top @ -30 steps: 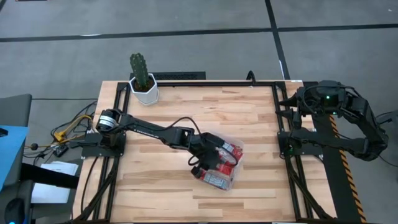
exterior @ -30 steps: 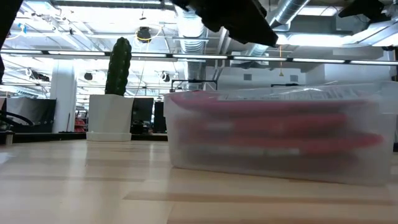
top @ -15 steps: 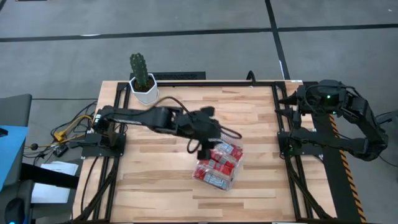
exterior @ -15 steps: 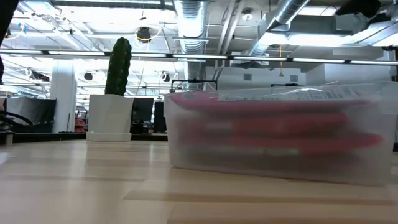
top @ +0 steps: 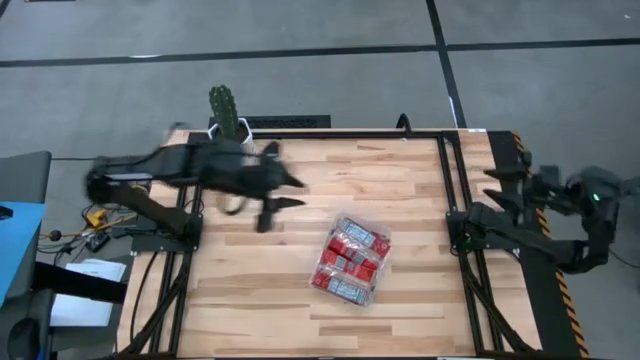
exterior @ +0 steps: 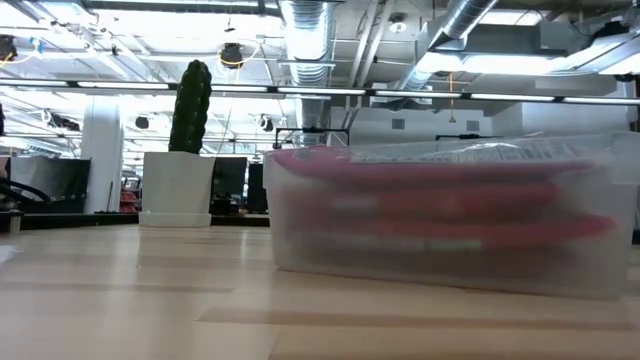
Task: Sort popcorn bags into baskets
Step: Return to Home Position
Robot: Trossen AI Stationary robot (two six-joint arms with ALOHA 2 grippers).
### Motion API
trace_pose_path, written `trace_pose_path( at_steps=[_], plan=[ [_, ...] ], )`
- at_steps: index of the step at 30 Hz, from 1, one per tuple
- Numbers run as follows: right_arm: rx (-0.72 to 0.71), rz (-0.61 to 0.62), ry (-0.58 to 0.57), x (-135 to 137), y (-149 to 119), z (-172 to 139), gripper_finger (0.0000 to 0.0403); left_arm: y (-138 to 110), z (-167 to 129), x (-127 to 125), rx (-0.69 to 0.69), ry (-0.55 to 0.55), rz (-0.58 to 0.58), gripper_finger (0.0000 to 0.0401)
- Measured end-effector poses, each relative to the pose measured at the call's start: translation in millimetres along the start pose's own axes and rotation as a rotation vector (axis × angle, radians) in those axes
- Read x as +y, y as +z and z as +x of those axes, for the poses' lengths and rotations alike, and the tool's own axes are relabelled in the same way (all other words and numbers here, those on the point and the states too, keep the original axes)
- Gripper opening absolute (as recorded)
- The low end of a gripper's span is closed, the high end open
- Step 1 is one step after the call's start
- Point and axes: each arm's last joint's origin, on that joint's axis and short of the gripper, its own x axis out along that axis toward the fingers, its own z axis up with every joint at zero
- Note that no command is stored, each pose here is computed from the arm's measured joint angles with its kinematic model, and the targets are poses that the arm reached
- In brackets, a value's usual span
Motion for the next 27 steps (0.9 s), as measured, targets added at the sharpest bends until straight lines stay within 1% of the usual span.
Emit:
trace_pose_path(
  at_steps=[1, 2, 4, 5, 7, 9, 12, 14, 16, 19, 21, 22, 24, 27],
  plan=[
    [-0.02, 0.023, 0.003, -0.4, -5.9, -4.4, 0.026, -9.7, -13.8, 1.5, -0.042, 0.018, -0.016, 0.0171],
    [-0.018, 0.051, 0.019, -0.5, -5.3, -5.1, 0.026, -23.9, -27.0, 2.8, -0.073, 0.032, -0.038, 0.0171],
    [0.075, 0.095, 0.015, -2.2, -6.6, -9.2, 0.026, -54.2, -49.5, 4.6, -0.14, 0.053, -0.096, 0.0171],
    [0.095, 0.089, 0.023, -4.1, -7.1, -6.2, 0.026, -71.7, -53.2, 2.7, -0.17, 0.05, -0.129, 0.0171],
    [0.046, 0.072, 0.085, -5.1, 0.1, 6.4, 0.026, -108.2, -63.6, 2.4, -0.22, 0.067, -0.18, 0.0171],
    [0.064, 0.077, 0.114, -7.9, -8.1, 16.0, 0.026, -146.3, -69.2, 0.3, -0.259, 0.065, -0.23, 0.0171],
    [-0.014, 0.092, 0.153, -11.0, -15.2, 20.1, 0.026, -194.0, -81.6, -0.2, -0.366, 0.055, -0.311, 0.0171],
    [0.023, 0.132, 0.175, -12.9, -27.9, 31.4, 0.026, -222.3, -87.6, -0.9, -0.417, 0.041, -0.361, 0.0171],
    [0.085, 0.16, 0.187, -14.0, -40.2, 41.9, 0.026, -245.0, -92.2, -1.4, -0.459, 0.026, -0.398, 0.0171],
    [0.031, 0.187, 0.241, -13.8, -49.7, 59.6, 0.026, -268.5, -98.5, -1.1, -0.526, 0.015, -0.438, 0.0171],
    [0.076, 0.214, 0.27, -13.6, -67.4, 73.9, 0.026, -280.0, -100.6, -1.1, -0.563, 0.013, -0.448, 0.0171],
    [0.057, 0.219, 0.279, -13.4, -71.4, 79.9, 0.026, -284.9, -99.4, -1.2, -0.567, 0.019, -0.45, 0.0171],
    [0.024, 0.244, 0.298, -13.2, -82.5, 90.9, 0.026, -290.0, -94.5, -1.7, -0.543, 0.039, -0.449, 0.0171],
    [0.073, 0.288, 0.323, -12.5, -115.7, 110.2, 0.026, -292.1, -88.0, -2.3, -0.516, 0.059, -0.464, 0.0171]
  ],
)
